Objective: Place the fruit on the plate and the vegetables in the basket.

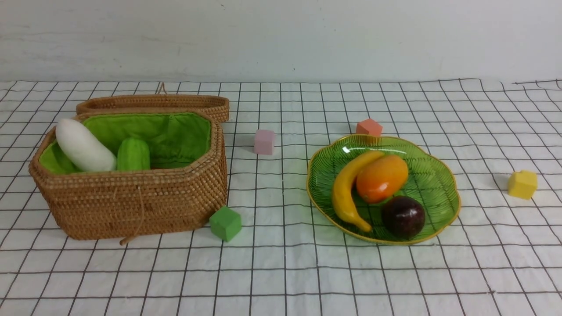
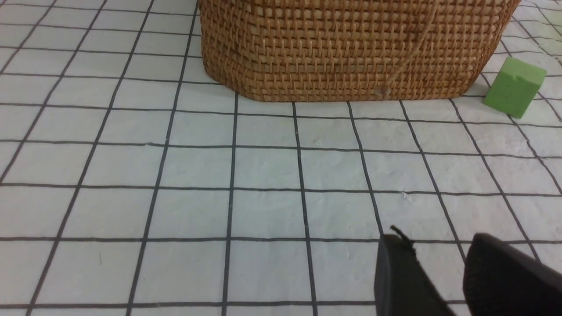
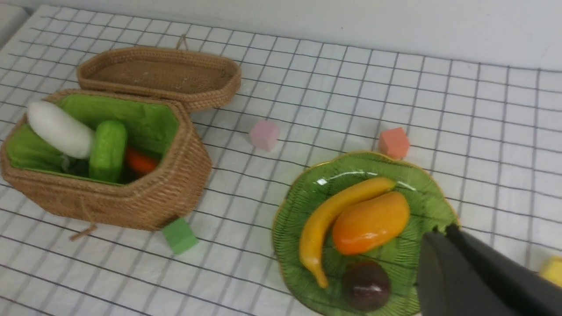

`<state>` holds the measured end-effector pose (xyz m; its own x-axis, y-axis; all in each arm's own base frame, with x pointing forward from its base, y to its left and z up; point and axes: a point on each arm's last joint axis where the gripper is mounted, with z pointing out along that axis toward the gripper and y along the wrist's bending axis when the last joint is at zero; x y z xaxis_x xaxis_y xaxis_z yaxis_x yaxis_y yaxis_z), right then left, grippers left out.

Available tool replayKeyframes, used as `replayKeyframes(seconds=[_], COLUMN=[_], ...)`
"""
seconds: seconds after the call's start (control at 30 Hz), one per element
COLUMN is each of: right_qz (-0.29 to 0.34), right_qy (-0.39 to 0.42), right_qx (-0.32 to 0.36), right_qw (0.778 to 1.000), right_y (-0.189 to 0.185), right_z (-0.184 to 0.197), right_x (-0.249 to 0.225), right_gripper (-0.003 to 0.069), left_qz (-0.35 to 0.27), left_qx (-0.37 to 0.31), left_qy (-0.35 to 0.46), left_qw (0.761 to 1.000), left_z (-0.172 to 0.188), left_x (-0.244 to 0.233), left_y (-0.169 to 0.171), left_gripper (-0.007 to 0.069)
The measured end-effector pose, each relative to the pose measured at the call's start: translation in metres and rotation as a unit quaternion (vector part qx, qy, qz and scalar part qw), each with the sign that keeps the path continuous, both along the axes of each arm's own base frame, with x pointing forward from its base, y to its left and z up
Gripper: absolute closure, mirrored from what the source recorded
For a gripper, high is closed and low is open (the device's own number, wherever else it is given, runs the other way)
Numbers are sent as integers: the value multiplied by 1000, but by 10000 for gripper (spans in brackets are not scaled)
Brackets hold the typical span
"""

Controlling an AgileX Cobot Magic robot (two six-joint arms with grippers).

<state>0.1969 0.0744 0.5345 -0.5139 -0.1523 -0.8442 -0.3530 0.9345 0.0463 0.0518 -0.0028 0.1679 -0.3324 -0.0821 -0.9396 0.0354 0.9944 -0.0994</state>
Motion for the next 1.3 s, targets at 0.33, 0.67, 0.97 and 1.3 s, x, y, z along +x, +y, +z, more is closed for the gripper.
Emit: replayKeyframes(seconds=[0.33,0.67,0.97,1.3], right_qz=[-164,-221,-231,-231], right_qy=[-96,-113,-105,-110], right_qx=[-24,-21,-24,-22], right_qw=[982,969,967,967], right_y=[-74,-82,-83,-83], right_z=[-102,-319,-360,-360], right_x=[-123,-153,-148,-147], right_gripper=[662,659,650,641], left_qz=[0,0,0,0], left_qx=[0,0,0,0], left_qy=[0,0,0,0], left_qw=[1000,1000,1000,1000], left_z=[0,0,0,0], left_x=[0,0,0,0], left_y=[0,0,0,0], left_gripper=[396,387,387,387])
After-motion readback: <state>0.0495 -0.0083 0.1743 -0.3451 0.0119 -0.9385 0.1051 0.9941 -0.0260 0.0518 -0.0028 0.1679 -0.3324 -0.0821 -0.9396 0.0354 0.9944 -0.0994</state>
